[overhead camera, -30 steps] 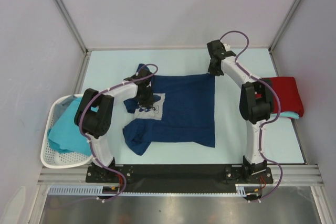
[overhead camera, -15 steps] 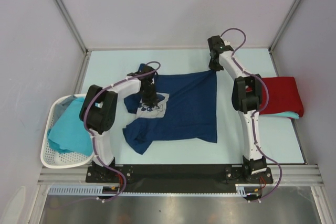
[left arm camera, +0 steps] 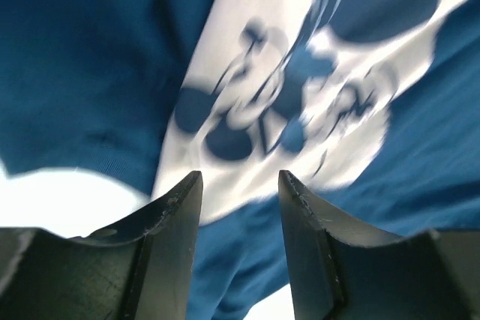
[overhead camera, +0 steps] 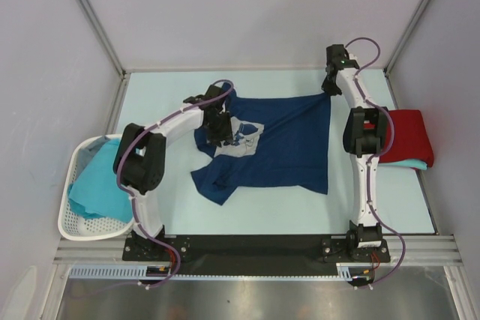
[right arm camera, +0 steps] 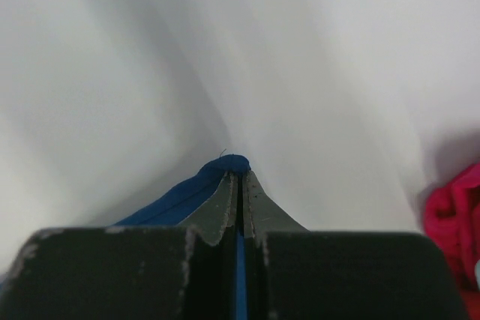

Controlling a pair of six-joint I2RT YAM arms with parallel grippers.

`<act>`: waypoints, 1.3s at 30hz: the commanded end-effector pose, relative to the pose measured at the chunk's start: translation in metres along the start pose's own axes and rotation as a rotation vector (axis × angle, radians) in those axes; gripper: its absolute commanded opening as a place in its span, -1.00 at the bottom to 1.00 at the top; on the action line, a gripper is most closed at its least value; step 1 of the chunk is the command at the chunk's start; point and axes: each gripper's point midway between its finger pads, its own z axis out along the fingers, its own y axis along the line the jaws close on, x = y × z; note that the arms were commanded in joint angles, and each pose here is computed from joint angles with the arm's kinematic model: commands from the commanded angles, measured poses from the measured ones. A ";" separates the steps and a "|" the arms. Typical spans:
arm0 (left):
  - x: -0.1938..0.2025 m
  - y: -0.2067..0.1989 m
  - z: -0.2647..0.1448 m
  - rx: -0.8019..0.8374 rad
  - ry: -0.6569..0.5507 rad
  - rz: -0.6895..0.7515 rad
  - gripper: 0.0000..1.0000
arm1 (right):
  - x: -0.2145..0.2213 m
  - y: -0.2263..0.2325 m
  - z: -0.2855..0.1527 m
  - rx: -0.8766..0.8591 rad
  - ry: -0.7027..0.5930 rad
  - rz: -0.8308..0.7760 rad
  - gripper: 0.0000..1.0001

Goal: Fold and stack the t-shirts
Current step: Flatten out the tshirt

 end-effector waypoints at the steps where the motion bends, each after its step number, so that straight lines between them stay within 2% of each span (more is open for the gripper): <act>1: 0.008 -0.013 -0.031 0.037 -0.038 0.016 0.01 | -0.032 -0.002 -0.003 -0.032 -0.056 0.055 -1.00; 10: 0.030 -0.015 -0.043 0.008 -0.034 0.039 0.01 | -0.046 -0.009 0.013 -0.041 -0.071 0.088 -1.00; 14: 0.025 -0.004 -0.052 -0.049 -0.085 0.047 0.01 | -0.039 -0.009 0.007 -0.055 -0.039 0.097 -0.98; 15: 0.024 -0.002 -0.057 -0.056 -0.105 0.048 0.01 | -0.049 -0.007 -0.014 -0.067 -0.067 0.100 -0.82; 16: 0.022 0.000 -0.061 -0.064 -0.125 0.049 0.02 | -0.036 -0.008 -0.016 -0.049 -0.049 0.084 -0.55; 17: 0.018 0.003 -0.072 -0.070 -0.165 0.049 0.03 | -0.035 -0.009 -0.028 -0.047 -0.058 0.083 -0.43; 18: 0.016 0.003 -0.078 -0.069 -0.187 0.051 0.03 | -0.040 -0.006 -0.039 -0.063 -0.086 0.079 -0.22; 19: 0.014 0.004 -0.083 -0.068 -0.206 0.047 0.04 | -0.058 -0.003 -0.079 -0.093 -0.148 0.084 -0.11; 20: 0.015 0.006 -0.088 -0.069 -0.222 0.047 0.05 | -0.035 -0.002 -0.082 -0.074 -0.118 0.050 0.01; 21: 0.013 0.005 -0.098 -0.052 -0.250 0.044 0.05 | -0.038 0.002 -0.094 -0.087 -0.153 0.037 0.18; 22: 0.013 0.005 -0.102 -0.044 -0.261 0.043 0.05 | -0.046 0.000 -0.129 -0.113 -0.200 0.042 0.26; 23: 0.016 0.007 -0.104 -0.043 -0.263 0.045 0.05 | -0.021 0.003 -0.132 -0.105 -0.168 0.007 0.32; 24: 0.016 0.006 -0.111 -0.028 -0.281 0.046 0.05 | -0.016 0.001 -0.143 -0.103 -0.178 -0.005 0.52; 26: 0.023 0.011 -0.110 -0.033 -0.274 0.050 0.05 | -0.009 -0.003 -0.175 -0.101 -0.208 -0.026 0.68; 27: 0.025 0.013 -0.112 -0.029 -0.280 0.053 0.05 | 0.016 -0.010 -0.175 -0.069 -0.171 -0.067 0.74; 29: 0.035 0.020 -0.113 -0.031 -0.279 0.062 0.05 | 0.029 -0.015 -0.201 -0.088 -0.186 -0.079 0.74; 30: 0.037 0.023 -0.112 -0.031 -0.281 0.065 0.05 | 0.057 -0.015 -0.200 -0.093 -0.143 -0.124 0.66; 32: 0.048 0.031 -0.110 -0.037 -0.276 0.077 0.04 | 0.074 -0.020 -0.217 -0.116 -0.137 -0.119 0.55; 35: 0.058 0.040 -0.104 -0.054 -0.264 0.084 0.01 | 0.117 -0.026 -0.221 -0.132 -0.068 -0.123 0.03; 36: 0.060 0.042 -0.102 -0.059 -0.258 0.085 -0.01 | 0.122 -0.027 -0.231 -0.161 -0.075 -0.120 -0.30; 38: 0.064 0.047 -0.100 -0.072 -0.253 0.079 -0.02 | 0.146 -0.030 -0.237 -0.157 -0.068 -0.153 -0.46; 39: 0.066 0.048 -0.100 -0.074 -0.250 0.076 -0.02 | 0.148 -0.031 -0.245 -0.170 -0.081 -0.147 -0.45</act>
